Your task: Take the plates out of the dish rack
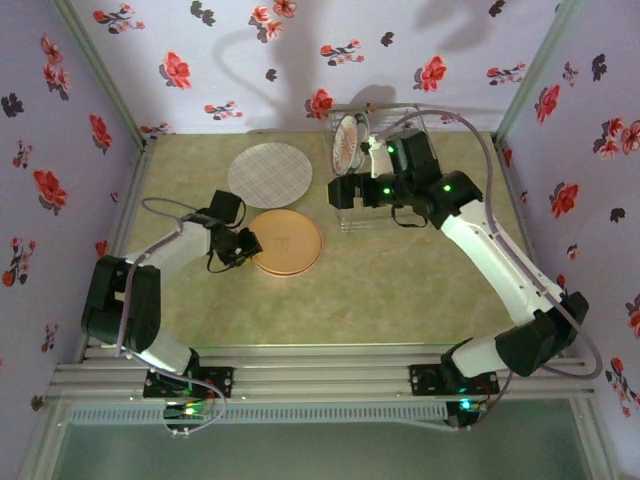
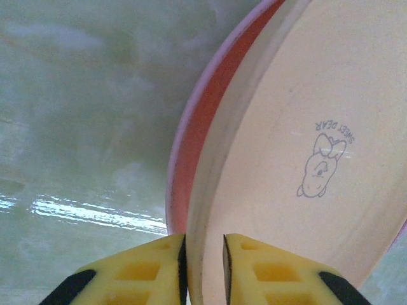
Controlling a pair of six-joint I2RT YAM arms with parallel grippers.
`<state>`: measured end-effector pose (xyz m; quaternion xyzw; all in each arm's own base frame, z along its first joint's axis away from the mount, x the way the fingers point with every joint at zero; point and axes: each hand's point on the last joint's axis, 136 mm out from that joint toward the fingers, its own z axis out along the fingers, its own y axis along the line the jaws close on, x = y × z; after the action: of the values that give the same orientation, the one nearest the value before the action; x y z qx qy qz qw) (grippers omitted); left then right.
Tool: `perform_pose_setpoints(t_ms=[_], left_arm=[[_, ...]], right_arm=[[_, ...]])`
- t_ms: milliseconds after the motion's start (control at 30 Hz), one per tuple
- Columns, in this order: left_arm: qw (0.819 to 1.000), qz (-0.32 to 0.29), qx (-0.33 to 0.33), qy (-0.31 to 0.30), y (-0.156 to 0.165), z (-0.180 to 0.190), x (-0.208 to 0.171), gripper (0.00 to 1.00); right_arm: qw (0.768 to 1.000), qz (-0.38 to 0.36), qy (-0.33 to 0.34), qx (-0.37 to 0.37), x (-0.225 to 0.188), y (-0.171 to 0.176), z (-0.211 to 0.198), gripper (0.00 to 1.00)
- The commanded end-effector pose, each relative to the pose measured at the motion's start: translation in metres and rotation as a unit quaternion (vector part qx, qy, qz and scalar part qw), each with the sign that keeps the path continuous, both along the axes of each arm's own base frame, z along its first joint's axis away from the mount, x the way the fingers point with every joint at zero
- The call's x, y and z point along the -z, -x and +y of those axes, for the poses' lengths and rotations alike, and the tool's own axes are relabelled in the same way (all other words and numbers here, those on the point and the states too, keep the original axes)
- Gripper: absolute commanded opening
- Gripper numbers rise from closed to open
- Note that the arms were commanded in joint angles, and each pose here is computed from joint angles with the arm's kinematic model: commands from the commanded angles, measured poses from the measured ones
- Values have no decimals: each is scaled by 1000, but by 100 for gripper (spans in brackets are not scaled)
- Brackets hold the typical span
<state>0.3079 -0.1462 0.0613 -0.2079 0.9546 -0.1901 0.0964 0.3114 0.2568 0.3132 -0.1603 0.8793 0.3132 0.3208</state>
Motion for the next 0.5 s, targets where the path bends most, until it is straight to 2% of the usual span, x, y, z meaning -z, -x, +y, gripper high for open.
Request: perform_pose_setpoints(t_ms=[0,267,367,467], left_arm=[[1000,2,12,0,-1,-1,-7,28],[999,1,24,-23,2,3,-17,49],[999,-1,29,-37,4,7,-22,53],[998,-5,32,-52,6,12,-27,53]], right_arm=[[1000,-17,-7,2,-12,-6,5,99],[998,-40,24,46,-13,-19,-10,99],[995,-52,37,72,-15,-26,-19,99],[993,-61,47,93,-18,-33,-25,99]])
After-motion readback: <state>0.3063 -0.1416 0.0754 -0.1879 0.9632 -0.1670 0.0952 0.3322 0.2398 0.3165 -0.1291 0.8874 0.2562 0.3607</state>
